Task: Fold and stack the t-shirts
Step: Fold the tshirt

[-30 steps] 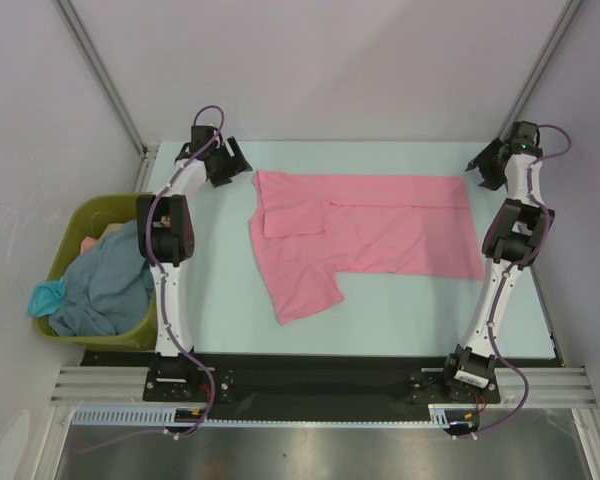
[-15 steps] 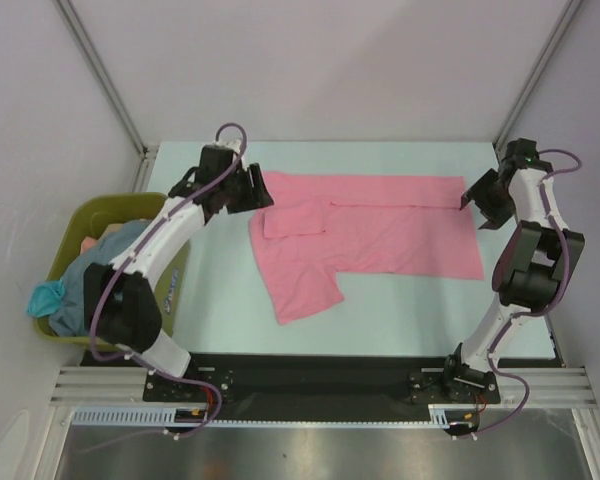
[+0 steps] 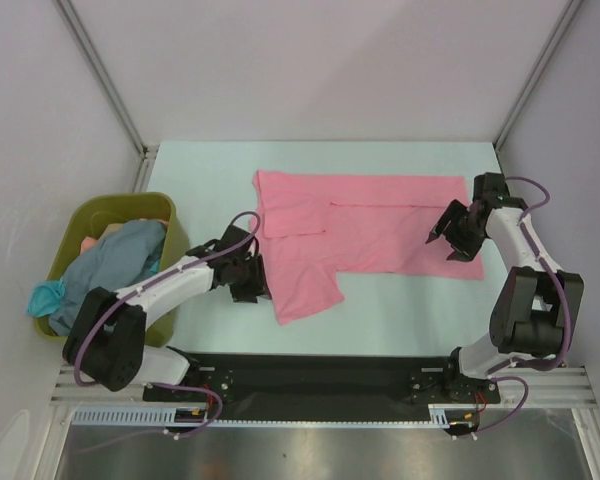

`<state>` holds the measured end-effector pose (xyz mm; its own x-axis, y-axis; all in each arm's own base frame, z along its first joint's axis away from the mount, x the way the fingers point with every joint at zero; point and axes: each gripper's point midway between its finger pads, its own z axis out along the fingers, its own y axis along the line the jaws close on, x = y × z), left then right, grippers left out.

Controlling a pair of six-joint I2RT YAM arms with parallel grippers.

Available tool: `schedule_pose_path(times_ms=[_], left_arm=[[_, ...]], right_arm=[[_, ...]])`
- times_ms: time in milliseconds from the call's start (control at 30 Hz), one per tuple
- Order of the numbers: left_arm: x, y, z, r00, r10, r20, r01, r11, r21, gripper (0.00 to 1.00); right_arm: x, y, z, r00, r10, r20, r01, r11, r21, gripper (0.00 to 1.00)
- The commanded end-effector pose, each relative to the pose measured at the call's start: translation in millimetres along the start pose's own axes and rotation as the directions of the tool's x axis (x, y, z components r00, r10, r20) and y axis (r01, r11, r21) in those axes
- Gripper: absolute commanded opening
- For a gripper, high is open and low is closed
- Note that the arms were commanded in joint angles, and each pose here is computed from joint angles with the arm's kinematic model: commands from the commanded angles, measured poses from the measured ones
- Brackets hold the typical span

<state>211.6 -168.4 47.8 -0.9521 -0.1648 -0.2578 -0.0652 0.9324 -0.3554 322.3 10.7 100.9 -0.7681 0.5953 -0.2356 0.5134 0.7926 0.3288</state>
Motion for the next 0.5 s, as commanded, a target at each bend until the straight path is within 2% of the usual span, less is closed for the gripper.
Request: schedule_pose_path(times_ms=[0, 67, 133, 200, 367, 467], left_arm=[[-17.9, -12.2, 9.2, 0.997, -0.067, 0.048, 0.066, 0.998, 0.023, 0.49], [-17.4, -14.0, 13.8, 0.996, -0.080, 0.039, 0.079, 0.996, 0.029, 0.52], [-14.7, -18.6, 20.6, 0.993, -0.114, 0.023, 0.113, 0.992, 0.059, 0.62], [-7.0, -17.9, 30.8, 0.991, -0.135, -0.015, 0.135, 0.989, 0.063, 0.66], [6.8, -10.2, 42.0, 0.978, -0.193, -0.075, 0.195, 0.980, 0.028, 0.63], [6.5, -8.1, 46.2, 0.971, -0.224, -0.081, 0.226, 0.974, 0.018, 0.56]], right_arm=[[-12.2, 3.2, -23.7, 0.995, -0.046, 0.090, 0.050, 0.998, -0.038, 0.71], [-11.1, -0.1, -24.3, 0.995, -0.045, 0.090, 0.049, 0.998, -0.036, 0.71], [-10.3, -7.6, -23.4, 0.995, -0.039, 0.087, 0.042, 0.999, -0.025, 0.71], [-11.6, -15.4, -23.0, 0.997, -0.013, 0.082, 0.015, 1.000, -0.023, 0.71], [-16.9, -24.5, -24.6, 0.996, 0.024, 0.082, -0.022, 0.999, -0.027, 0.71], [-19.4, -27.5, -25.3, 0.995, 0.035, 0.089, -0.033, 0.999, -0.021, 0.71]])
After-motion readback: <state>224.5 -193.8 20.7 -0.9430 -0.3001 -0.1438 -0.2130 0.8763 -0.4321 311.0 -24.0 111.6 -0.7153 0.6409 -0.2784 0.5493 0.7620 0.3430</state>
